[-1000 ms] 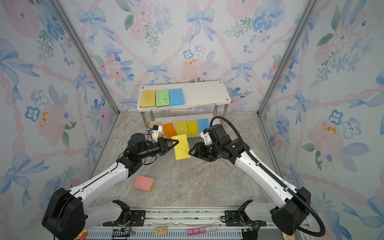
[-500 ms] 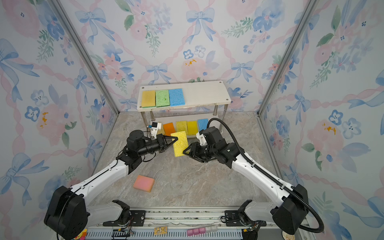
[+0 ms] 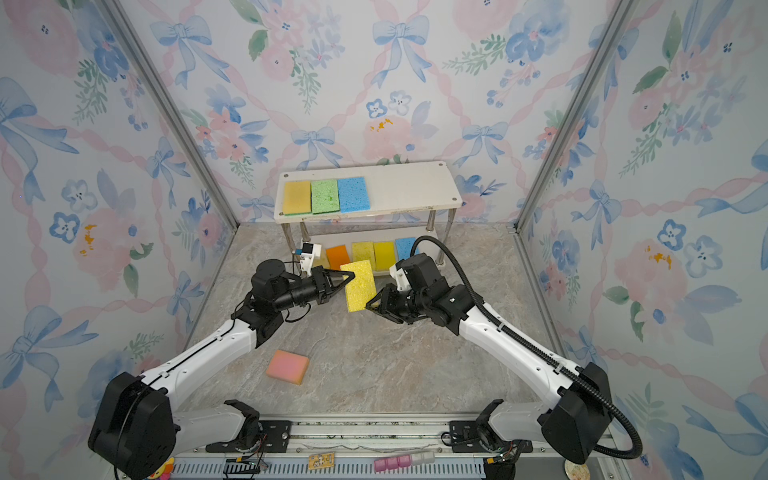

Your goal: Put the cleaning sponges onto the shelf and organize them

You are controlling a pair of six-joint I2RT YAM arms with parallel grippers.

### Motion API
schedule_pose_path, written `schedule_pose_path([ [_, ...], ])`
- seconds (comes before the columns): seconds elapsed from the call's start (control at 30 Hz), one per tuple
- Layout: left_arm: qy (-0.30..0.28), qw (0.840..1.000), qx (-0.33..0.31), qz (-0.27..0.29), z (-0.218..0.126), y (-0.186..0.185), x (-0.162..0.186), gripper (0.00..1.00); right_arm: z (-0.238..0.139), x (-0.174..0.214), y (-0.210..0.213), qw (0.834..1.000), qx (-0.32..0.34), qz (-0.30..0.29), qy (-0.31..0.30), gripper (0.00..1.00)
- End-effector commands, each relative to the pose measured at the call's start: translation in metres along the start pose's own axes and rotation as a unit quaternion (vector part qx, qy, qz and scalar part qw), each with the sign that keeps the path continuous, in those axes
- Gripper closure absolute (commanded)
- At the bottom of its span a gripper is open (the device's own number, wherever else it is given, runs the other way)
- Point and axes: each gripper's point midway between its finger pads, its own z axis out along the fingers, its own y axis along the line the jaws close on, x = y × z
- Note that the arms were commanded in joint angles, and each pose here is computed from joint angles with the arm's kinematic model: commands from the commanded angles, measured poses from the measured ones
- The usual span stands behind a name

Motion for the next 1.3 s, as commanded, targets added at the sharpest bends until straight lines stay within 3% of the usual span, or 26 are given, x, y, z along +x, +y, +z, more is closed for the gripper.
schedule_pose_path([
  [0.0,0.002,1.000,0.017,0.004,-0.002,-0.008,0.000,1.00,-0.007,-0.007,0.012,1.000,-0.015,-0.012,-0.018,0.69],
  [0.17,0.005,1.000,0.019,0.004,-0.001,-0.009,0.000,1.00,-0.008,-0.008,0.014,0.999,-0.018,-0.015,-0.022,0.75],
  [0.4,0.002,1.000,0.018,0.003,-0.003,-0.008,-0.001,1.00,-0.011,-0.007,0.013,0.999,-0.010,-0.017,-0.025,0.92],
  [0.63,-0.005,1.000,0.020,0.005,-0.008,-0.010,-0.007,1.00,-0.018,0.001,0.008,0.999,0.012,-0.030,-0.026,0.97],
  [0.67,-0.009,1.000,0.020,0.004,-0.009,-0.011,-0.008,1.00,-0.019,0.002,0.007,0.999,0.013,-0.032,-0.025,0.93],
  [0.77,-0.013,1.000,0.023,0.007,-0.011,-0.015,-0.010,1.00,-0.022,0.004,0.004,0.999,0.017,-0.031,-0.025,0.59],
  [0.8,-0.014,1.000,0.025,0.007,-0.011,-0.016,-0.011,1.00,-0.023,0.003,0.003,0.999,0.016,-0.030,-0.026,0.57],
  [1.27,-0.016,0.999,0.044,0.004,-0.014,-0.030,-0.010,1.00,-0.018,-0.005,0.015,0.999,-0.026,-0.031,-0.035,0.57],
])
